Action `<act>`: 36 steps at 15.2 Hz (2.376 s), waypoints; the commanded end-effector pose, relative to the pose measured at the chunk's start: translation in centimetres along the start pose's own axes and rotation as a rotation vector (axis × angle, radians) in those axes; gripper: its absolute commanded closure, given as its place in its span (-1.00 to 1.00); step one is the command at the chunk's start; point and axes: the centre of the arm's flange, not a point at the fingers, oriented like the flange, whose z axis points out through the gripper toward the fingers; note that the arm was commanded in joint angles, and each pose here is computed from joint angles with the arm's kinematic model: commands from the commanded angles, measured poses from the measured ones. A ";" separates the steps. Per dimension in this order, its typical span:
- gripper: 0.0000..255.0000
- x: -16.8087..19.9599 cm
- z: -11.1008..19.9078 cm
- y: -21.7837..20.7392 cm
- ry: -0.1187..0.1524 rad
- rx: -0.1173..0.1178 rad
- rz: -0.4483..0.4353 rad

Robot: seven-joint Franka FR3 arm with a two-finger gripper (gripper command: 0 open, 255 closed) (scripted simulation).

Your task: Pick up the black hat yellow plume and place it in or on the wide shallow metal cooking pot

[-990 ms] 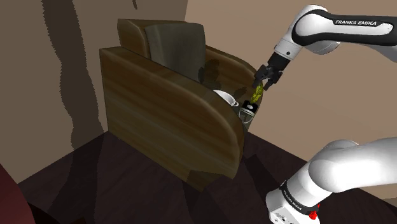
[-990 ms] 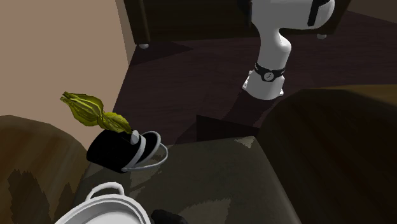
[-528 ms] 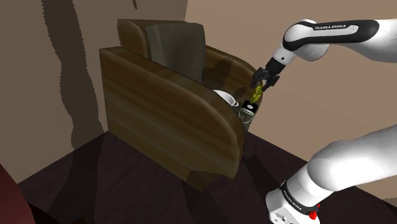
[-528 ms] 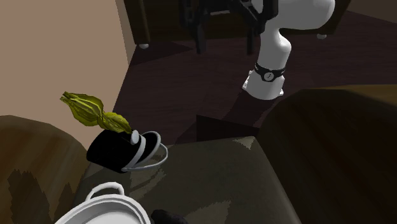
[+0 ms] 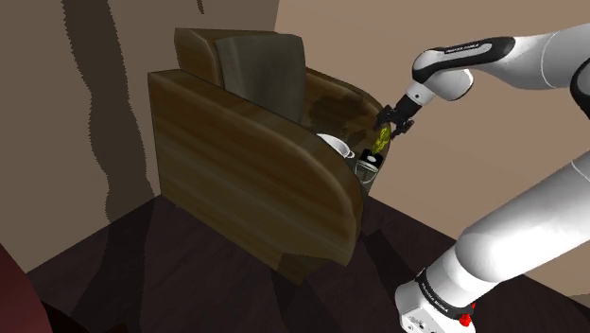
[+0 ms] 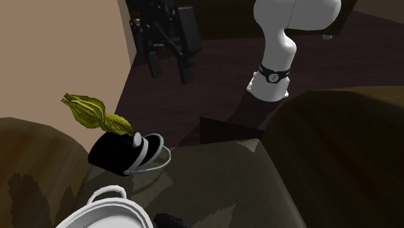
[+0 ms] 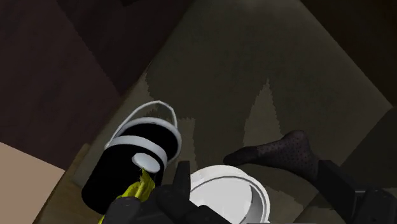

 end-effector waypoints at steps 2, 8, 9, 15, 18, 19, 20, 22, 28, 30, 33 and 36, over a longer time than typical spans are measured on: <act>-1.00 1.8 1.0 3.2 0.019 0.018 0.062; -1.00 5.3 3.2 10.1 0.055 0.053 0.184; -1.00 5.8 3.6 11.3 0.061 0.059 0.204; -1.00 6.9 6.5 13.5 0.072 0.071 0.244; -1.00 7.0 8.1 13.4 0.072 0.071 0.244; -1.00 7.0 8.4 13.4 0.072 0.071 0.244; -1.00 7.0 8.4 13.4 0.072 0.071 0.244; -1.00 7.0 8.4 13.4 0.072 0.071 0.244; 1.00 7.0 8.4 13.4 0.072 0.071 0.244; 1.00 7.0 8.4 13.4 0.072 0.071 0.244; 1.00 7.0 8.4 13.4 0.072 0.071 0.244; 1.00 7.0 8.4 13.4 0.072 0.071 0.244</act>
